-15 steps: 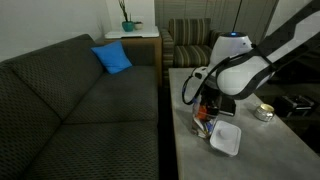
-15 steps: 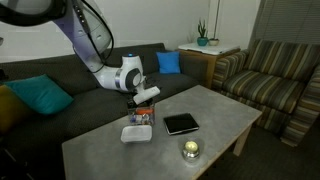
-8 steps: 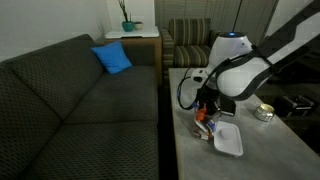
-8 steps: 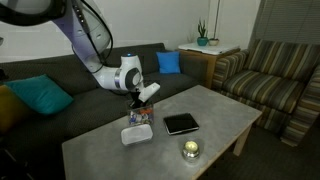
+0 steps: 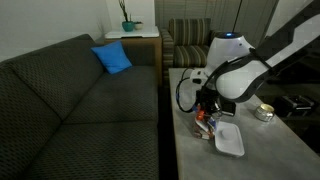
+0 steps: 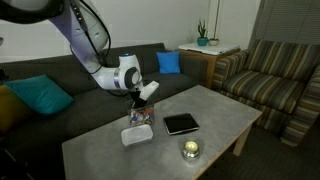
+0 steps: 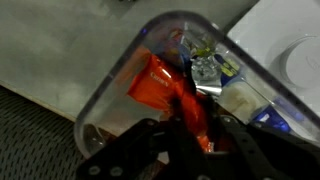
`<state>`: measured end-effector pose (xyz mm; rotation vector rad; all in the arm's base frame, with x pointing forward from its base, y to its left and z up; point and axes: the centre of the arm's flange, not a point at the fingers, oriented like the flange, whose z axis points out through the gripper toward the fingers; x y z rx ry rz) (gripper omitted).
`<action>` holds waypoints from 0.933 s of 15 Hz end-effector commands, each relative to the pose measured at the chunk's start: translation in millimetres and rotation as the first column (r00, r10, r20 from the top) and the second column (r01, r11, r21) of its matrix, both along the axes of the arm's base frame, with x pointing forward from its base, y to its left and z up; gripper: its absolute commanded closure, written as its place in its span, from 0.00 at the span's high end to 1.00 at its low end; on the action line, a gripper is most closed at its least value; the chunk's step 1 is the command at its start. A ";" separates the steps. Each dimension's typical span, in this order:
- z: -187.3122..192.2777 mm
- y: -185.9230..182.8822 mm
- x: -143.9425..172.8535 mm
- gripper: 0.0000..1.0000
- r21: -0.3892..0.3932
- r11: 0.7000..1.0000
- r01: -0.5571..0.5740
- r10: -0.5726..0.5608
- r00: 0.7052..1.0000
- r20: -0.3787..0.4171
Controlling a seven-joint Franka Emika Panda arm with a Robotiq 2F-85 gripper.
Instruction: Remove the orange object from the storage container and put it on the table
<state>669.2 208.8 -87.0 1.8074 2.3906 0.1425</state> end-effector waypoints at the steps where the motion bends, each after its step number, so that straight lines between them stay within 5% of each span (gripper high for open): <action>1: 7.7 -3.9 -6.6 0.06 -0.062 0.997 0.038 -0.038 0.999 -0.002; 14: 74.6 4.3 -14.2 0.06 -0.073 0.960 0.270 -0.264 0.962 0.074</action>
